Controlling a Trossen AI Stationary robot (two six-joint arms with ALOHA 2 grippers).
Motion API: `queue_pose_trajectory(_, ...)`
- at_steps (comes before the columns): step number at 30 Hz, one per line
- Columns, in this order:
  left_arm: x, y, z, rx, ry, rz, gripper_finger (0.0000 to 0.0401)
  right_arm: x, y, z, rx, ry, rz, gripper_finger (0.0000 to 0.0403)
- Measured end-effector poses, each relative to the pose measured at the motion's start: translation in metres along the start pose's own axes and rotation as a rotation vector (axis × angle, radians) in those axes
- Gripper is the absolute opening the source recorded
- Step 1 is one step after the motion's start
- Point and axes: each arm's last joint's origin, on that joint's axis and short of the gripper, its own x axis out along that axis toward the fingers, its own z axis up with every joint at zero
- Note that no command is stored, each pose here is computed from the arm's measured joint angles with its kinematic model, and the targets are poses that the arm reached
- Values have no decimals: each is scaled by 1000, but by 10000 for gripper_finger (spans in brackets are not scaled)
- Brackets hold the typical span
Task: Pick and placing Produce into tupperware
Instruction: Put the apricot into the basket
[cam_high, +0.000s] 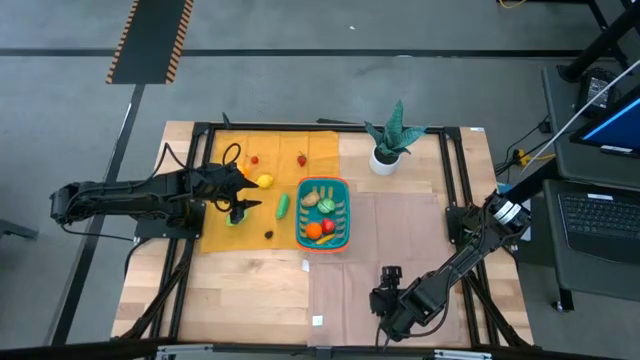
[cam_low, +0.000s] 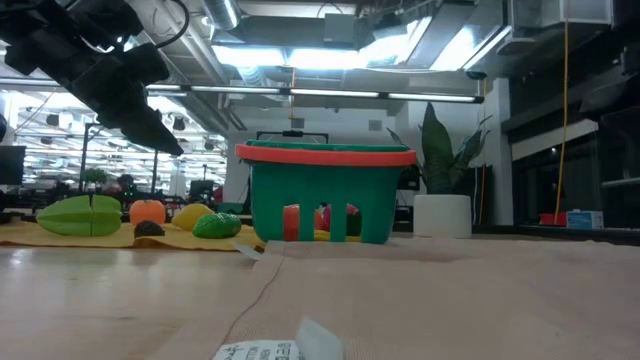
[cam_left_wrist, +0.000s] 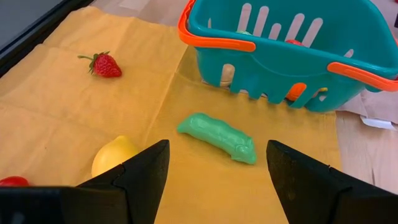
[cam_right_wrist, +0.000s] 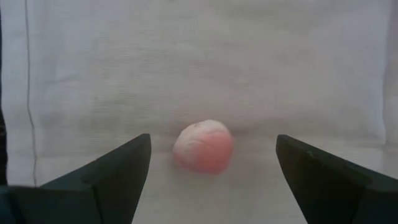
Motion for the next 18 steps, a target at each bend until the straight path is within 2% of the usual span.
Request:
queue_pose_trajectory(6, 0, 0, 0, 1, 0, 0, 261, 0, 0, 0, 16, 2, 4, 336)
queue_pose_trajectory(18, 0, 0, 0, 2, 1, 0, 261, 2, 1, 0, 13, 4, 3, 252)
